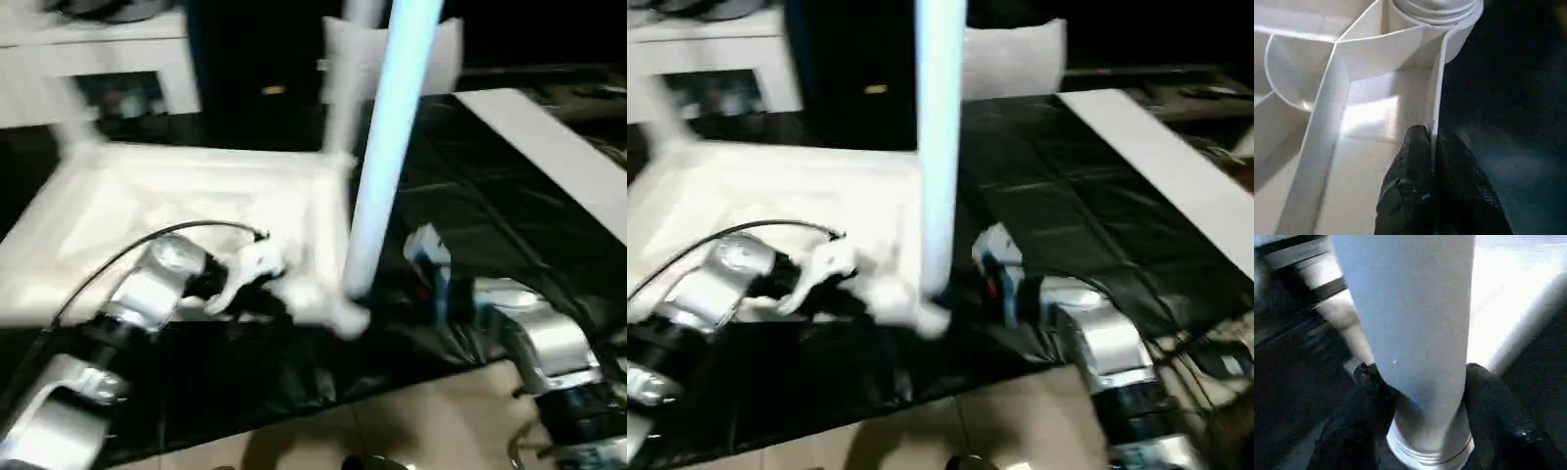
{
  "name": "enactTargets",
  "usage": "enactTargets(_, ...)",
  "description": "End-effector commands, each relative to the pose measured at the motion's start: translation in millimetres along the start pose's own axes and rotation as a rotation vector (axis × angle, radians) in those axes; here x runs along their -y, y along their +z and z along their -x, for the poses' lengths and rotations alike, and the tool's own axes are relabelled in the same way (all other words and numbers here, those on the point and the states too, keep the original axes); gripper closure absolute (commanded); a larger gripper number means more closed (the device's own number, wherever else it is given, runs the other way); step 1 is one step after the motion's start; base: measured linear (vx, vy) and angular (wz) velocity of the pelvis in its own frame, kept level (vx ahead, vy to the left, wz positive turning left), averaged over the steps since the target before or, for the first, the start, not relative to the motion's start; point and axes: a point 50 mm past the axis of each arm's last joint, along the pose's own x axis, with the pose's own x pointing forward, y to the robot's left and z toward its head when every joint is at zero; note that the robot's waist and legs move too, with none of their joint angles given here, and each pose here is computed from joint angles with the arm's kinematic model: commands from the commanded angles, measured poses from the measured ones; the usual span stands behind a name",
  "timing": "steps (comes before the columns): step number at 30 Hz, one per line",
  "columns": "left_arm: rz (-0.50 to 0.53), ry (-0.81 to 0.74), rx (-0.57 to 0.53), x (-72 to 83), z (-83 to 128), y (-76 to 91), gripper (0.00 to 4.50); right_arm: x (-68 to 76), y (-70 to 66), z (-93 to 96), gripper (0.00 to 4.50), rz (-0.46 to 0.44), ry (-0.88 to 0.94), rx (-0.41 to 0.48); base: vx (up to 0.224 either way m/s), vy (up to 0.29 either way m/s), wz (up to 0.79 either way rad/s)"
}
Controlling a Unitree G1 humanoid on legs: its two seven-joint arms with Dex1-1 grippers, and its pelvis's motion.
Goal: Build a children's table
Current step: Rotate leg to tighten
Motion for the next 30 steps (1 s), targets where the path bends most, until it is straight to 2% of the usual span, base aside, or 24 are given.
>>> enactTargets(1, 0.017, -0.007, 0.113, 11.8, -26, 30.1, 4.5, -27.1, 0.1, -31.7, 2.52, -0.048, 0.037, -0.014, 0.0, 0.0, 0.0)
enactTargets(6, 0.114, 0.149, 0.193, 8.9, -42, 49.9, 4.5, -29.1, 1.6, -49.8, 2.53, -0.12, -0.197, 0.018, 0.0, 0.0, 0.0)
enactTargets(8, 0.134, 0.204, 0.233, 8.3, -47, 58.6, 4.5, -31.3, 5.9, -55.3, 2.53, -0.089, -0.239, 0.045, 0.0, 0.0, 0.0)
enactTargets(9, 0.136, 0.219, 0.239, 8.7, -49, 61.1, 4.5, -30.5, 8.8, -56.4, 2.2, -0.092, -0.274, 0.077, 0.0, 0.0, 0.0)
enactTargets(10, 0.131, 0.228, 0.242, 9.3, -50, 63.3, 4.5, -29.4, 13.3, -57.3, 2.2, -0.111, -0.302, 0.128, 0.0, 0.0, 0.0)
enactTargets(11, 0.129, 0.229, 0.242, 9.4, -50, 63.5, 4.5, -29.1, 14.1, -57.5, 1.87, -0.117, -0.305, 0.139, 0.0, 0.0, 0.0)
enactTargets(13, 0.112, 0.216, 0.235, 10.7, -50, 62.9, 4.5, -29.9, 14.4, -56.4, 1.77, -0.084, -0.291, 0.137, 0.0, 0.0, 0.0)
enactTargets(16, 0.088, 0.201, 0.217, 11.7, -47, 58.0, 4.5, -29.1, 13.6, -52.3, 1.42, -0.086, -0.287, 0.142, 0.0, 0.0, 0.0)
enactTargets(19, 0.064, 0.182, 0.2, 11.7, -43, 50.1, 4.5, -25.4, 12.7, -45.5, 1.29, -0.072, -0.29, 0.153, 0.0, 0.0, 0.0)
enactTargets(22, 0.051, 0.161, 0.188, 12.2, -39, 43.0, 4.5, -21.1, 11.5, -36.6, 0.96, -0.067, -0.276, 0.165, 0.0, 0.0, 0.0)
enactTargets(26, 0.021, 0.114, 0.174, 10.7, -27, 30.8, 4.5, -12.9, 13.5, -13.5, 0.72, -0.037, -0.178, 0.217, 0.0, 0.0, 0.0)
enactTargets(27, 0.021, 0.114, 0.174, 10.7, -27, 30.8, 4.5, -12.9, 13.5, -13.5, 0.72, -0.037, -0.178, 0.217, 0.0, 0.0, 0.0)
enactTargets(28, 0.003, 0.078, 0.16, 10.1, -22, 24.9, 4.5, -9.4, 12.1, -3.9, 0.51, 0.022, -0.115, 0.206, 0.0, 0.0, 0.0)
enactTargets(29, 0.003, 0.078, 0.16, 10.1, -22, 24.9, 4.5, -9.4, 12.1, -3.9, 0.42, 0.022, -0.115, 0.206, 0.0, 0.0, 0.0)
enactTargets(30, -0.021, 0.051, 0.145, 10.0, -19, 20.5, 4.5, -6.8, 9.6, 2.1, 0.42, 0.059, -0.068, 0.184, 0.0, 0.0, 0.0)
